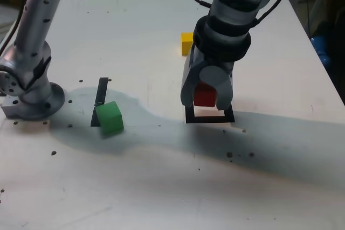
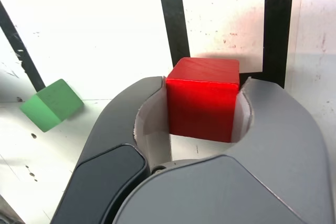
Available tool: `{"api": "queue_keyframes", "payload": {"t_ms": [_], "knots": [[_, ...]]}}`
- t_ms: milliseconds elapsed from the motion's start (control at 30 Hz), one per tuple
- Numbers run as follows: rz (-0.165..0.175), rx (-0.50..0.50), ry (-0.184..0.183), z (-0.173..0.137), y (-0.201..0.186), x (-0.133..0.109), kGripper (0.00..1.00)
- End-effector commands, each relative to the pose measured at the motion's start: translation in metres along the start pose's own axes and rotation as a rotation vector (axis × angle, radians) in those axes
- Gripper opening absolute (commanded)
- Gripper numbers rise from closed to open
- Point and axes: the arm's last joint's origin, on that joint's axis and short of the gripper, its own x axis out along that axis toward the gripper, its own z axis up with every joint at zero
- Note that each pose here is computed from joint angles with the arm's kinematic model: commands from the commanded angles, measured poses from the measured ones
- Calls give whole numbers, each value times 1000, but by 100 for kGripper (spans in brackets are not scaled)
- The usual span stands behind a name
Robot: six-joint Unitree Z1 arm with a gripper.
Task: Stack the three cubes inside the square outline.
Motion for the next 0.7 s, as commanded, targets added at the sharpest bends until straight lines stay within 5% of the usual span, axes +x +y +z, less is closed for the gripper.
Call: {"api": "queue_keyframes", "payload": {"t_ms": [0,533,667], "knots": [[-7,-7,-1,-1,4,1,42],[-33,-23,1,6,20,24,44],[-38,-17,-4,7,22,28,69]]}}
